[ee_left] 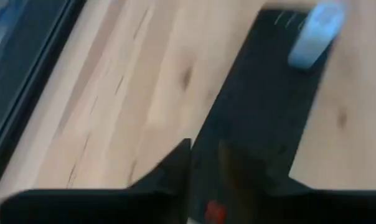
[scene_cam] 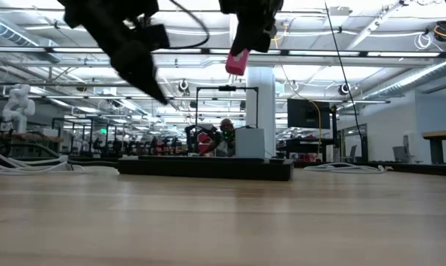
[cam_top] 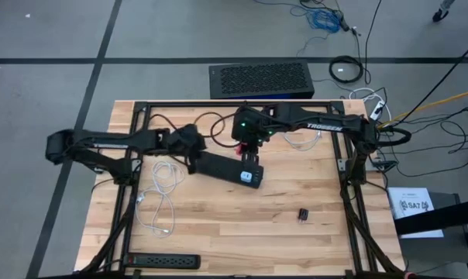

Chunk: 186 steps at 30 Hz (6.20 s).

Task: Insert USB
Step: Insert the pink charger adapter into the top left black outlet extension

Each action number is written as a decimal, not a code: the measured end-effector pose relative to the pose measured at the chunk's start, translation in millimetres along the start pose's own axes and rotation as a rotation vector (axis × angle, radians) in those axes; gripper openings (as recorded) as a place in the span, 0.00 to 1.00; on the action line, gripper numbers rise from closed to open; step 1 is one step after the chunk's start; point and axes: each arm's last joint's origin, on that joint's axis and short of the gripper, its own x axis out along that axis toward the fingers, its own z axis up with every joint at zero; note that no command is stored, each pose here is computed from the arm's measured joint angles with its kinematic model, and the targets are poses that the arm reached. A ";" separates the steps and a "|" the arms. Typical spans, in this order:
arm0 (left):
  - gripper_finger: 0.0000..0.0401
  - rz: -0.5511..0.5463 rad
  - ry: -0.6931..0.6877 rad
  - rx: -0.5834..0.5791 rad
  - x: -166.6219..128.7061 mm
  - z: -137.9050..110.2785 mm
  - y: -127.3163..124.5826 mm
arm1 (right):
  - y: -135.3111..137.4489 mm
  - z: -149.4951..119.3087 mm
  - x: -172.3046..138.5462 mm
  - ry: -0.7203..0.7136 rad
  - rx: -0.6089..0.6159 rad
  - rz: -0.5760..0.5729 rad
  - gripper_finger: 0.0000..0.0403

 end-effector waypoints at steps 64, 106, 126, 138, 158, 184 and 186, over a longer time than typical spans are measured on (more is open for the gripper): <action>0.00 0.040 0.125 -0.530 65.4 -98.7 -18.0 | -1.1 -3.8 140.8 0.113 0.100 -0.076 0.29; 0.00 0.044 0.109 -0.512 65.4 -97.5 -21.5 | -3.5 -23.7 185.8 0.167 0.072 -0.121 0.29; 0.00 0.043 0.105 -0.513 65.4 -97.1 -21.5 | -6.5 -34.2 194.5 0.142 0.026 -0.116 0.43; 0.00 0.018 0.100 -0.521 65.4 -95.6 -22.3 | -7.4 -27.3 173.6 0.092 0.008 -0.116 0.50; 0.00 0.019 0.044 -0.550 65.9 -90.4 -21.5 | -3.6 -35.9 125.4 0.074 -0.013 -0.116 0.12; 0.00 0.109 -0.092 -0.536 55.1 -78.1 -10.6 | -9.5 -39.7 128.7 0.031 -0.018 -0.143 0.00; 0.00 0.116 -0.116 -0.532 50.9 -75.7 -7.0 | -13.0 -37.2 120.7 0.005 -0.016 -0.157 0.00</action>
